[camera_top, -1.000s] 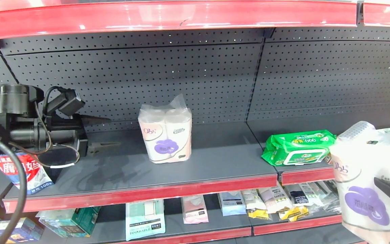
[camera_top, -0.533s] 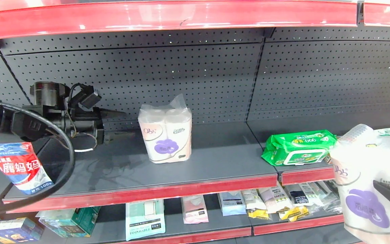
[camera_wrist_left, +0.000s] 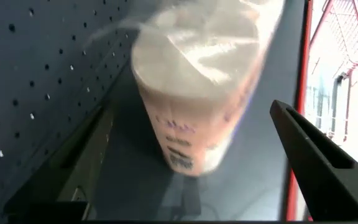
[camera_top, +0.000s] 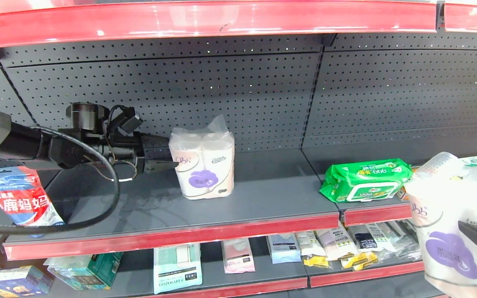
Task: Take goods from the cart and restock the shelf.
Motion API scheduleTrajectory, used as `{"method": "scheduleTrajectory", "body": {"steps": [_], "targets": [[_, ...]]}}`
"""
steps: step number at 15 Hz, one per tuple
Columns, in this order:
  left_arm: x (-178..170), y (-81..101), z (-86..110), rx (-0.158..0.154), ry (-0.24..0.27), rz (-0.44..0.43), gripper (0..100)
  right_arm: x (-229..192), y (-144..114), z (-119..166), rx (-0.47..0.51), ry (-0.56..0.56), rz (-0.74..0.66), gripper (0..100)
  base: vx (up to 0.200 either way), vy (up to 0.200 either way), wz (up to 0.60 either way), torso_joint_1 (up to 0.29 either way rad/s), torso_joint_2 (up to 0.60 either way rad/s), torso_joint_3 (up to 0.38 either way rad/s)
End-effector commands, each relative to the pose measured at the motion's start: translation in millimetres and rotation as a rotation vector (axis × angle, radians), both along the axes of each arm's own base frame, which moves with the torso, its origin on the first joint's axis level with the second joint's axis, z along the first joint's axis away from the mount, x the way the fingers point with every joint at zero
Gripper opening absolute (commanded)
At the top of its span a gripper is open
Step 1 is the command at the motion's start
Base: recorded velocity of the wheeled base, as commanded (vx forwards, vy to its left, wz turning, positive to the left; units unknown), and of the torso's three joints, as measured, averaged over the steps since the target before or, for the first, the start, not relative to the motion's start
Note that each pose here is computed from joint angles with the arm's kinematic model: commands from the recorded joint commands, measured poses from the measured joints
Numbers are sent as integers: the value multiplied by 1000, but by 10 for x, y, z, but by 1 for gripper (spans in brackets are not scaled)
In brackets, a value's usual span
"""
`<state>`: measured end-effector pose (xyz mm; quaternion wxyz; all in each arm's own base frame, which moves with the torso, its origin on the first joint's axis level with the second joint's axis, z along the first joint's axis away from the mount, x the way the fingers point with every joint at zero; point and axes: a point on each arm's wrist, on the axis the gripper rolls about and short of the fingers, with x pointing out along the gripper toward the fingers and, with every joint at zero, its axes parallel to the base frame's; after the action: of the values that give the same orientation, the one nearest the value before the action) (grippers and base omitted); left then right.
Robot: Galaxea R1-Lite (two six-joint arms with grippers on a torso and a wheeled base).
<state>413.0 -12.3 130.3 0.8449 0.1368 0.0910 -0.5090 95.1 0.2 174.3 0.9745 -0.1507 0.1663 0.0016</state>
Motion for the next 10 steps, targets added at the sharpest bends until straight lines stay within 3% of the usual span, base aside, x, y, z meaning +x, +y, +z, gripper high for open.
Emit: {"method": "scheduleTrajectory", "body": {"steps": [1,10], "targets": [[115,-80,-64,0,-2,-18,100,-3,-1,4,-5,-3,0,0,0,0,0,0,0,0],[315,-420,-93,-4,-22,-72,100,-9,-4,3,-11,-4,-14,0,0,0,0,0,0,0]]}}
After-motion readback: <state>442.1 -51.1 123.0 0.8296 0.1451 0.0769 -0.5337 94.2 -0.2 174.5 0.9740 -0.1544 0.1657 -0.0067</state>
